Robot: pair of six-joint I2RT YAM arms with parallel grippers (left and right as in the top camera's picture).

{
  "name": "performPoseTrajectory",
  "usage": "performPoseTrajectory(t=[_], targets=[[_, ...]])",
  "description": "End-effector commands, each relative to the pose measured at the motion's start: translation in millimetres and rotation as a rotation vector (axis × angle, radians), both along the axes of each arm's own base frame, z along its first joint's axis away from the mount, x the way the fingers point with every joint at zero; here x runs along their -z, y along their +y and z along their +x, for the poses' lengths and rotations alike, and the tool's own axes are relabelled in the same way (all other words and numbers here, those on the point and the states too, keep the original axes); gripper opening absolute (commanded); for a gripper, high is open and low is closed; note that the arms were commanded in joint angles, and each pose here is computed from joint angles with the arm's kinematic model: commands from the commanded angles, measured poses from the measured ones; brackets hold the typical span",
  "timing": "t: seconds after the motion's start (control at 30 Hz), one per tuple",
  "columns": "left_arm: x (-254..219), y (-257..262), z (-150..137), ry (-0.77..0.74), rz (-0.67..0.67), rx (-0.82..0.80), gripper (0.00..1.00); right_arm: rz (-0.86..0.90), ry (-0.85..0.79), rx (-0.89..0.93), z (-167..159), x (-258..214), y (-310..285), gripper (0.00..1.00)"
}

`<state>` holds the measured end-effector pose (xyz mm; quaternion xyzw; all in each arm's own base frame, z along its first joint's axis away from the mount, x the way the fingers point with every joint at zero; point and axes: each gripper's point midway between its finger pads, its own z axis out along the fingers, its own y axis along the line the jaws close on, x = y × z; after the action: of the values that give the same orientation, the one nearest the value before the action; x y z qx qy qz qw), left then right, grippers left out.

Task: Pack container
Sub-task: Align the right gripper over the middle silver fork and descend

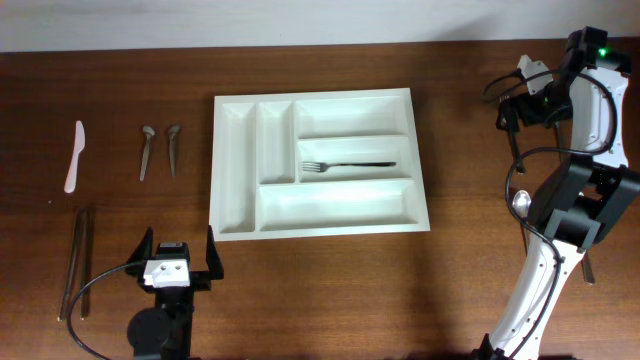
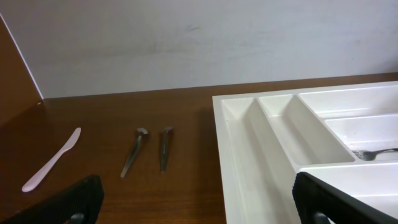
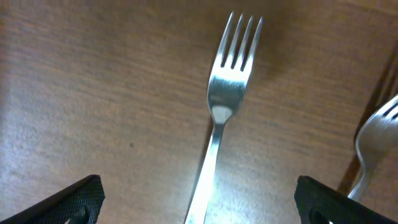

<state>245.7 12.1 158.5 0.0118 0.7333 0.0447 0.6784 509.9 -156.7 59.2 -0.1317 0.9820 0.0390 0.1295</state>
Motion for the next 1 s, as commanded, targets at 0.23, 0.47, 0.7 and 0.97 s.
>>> performPoseTrajectory(t=[0.23, 0.47, 0.7, 0.97], targets=[[2, 1, 0, 0.003, -0.010, -0.006, 0.99, 0.036, 0.004, -0.019, 0, 7, 10, 0.99], [2, 1, 0, 0.003, -0.010, -0.006, 0.99, 0.046, 0.018, 0.006, -2, 14, 11, 0.99], [2, 1, 0, 0.003, -0.010, -0.006, 0.99, 0.043, 0.010, 0.039, 1, 13, 7, 0.99], [2, 1, 0, 0.003, -0.010, -0.006, 0.99, 0.058, 0.024, 0.133, 1, 14, 7, 0.99]])
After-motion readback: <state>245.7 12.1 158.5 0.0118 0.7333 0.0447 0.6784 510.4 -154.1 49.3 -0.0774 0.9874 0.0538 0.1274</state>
